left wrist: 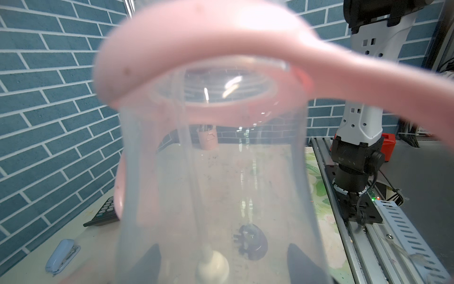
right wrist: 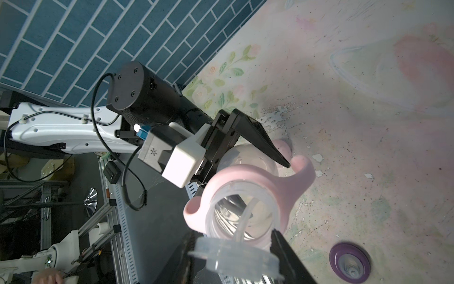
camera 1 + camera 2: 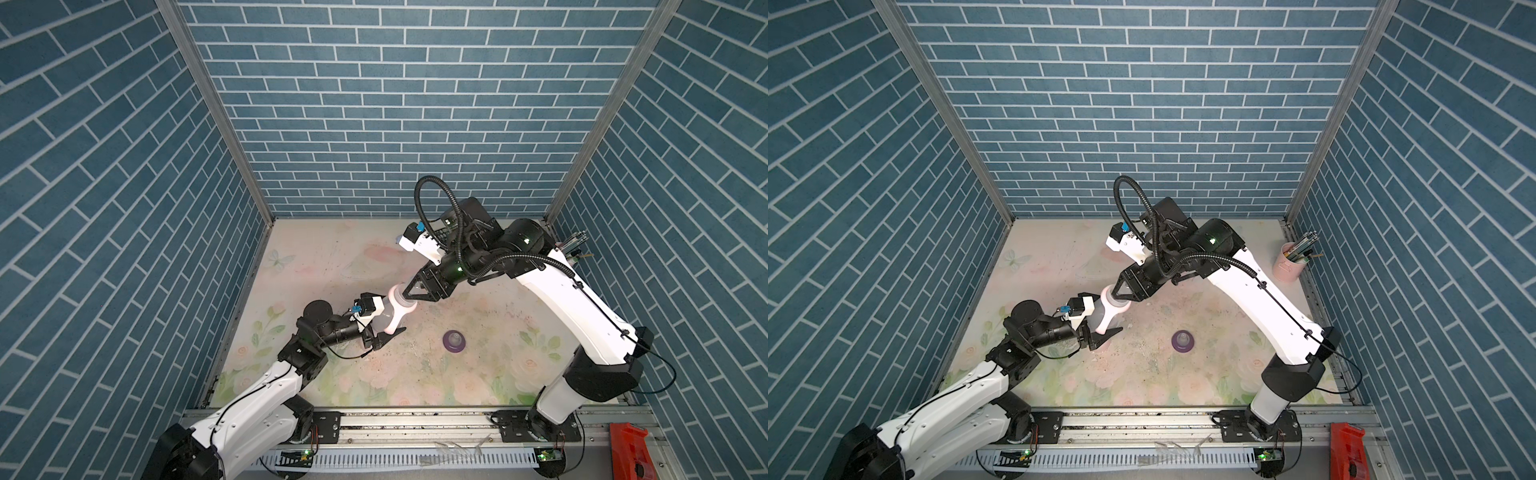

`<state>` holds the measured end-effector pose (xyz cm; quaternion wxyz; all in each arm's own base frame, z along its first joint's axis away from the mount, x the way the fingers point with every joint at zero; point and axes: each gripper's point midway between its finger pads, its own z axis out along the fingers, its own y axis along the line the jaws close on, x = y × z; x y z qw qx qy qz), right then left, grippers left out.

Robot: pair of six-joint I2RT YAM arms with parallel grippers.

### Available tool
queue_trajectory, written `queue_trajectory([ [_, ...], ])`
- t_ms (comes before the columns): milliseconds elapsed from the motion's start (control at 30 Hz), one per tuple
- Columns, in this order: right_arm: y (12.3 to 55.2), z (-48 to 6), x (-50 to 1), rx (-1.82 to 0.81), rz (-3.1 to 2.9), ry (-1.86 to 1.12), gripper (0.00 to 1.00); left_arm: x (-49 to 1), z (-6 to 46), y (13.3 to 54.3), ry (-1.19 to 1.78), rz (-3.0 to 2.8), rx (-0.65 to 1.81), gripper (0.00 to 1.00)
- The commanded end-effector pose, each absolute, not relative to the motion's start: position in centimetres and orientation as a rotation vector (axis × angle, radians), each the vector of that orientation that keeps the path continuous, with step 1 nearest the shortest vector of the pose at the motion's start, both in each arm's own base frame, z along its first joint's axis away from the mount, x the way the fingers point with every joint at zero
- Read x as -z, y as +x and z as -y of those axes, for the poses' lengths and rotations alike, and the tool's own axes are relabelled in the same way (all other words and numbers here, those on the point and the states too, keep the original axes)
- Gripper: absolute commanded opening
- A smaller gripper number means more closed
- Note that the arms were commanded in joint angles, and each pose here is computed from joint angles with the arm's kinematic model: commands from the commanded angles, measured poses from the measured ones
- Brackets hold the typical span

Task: Assemble the baby bottles
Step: Close the straw on the baby bottle.

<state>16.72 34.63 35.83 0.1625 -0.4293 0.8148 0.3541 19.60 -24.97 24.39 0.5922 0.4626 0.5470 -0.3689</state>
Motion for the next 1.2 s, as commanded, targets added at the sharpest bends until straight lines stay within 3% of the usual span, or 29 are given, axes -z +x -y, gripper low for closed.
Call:
queue_trajectory([
  [0, 16.3, -34.6, -35.0, -1.036, -2.395, -1.230, 0.21, -25.5, 25.0, 19.2, 1.078, -1.217, 0.867, 0.58],
  [233, 16.5, -35.3, -34.6, -1.053, -2.422, -1.227, 0.31, -25.1, 25.2, 19.4, 1.082, -1.224, 0.868, 0.58],
  [767, 16.1, -34.3, -35.9, -1.020, -2.404, -1.236, 0.72, -24.5, 25.5, 20.2, 1.072, -1.230, 0.860, 0.57],
  [967, 17.6, -33.0, -36.9, -0.906, -2.353, -1.153, 0.72, -24.9, 25.4, 20.1, 1.051, -1.207, 0.862, 0.57],
  [1167, 19.4, -31.2, -38.8, -0.829, -2.244, -0.997, 0.59, -25.8, 25.3, 19.9, 1.007, -1.165, 0.894, 0.57],
])
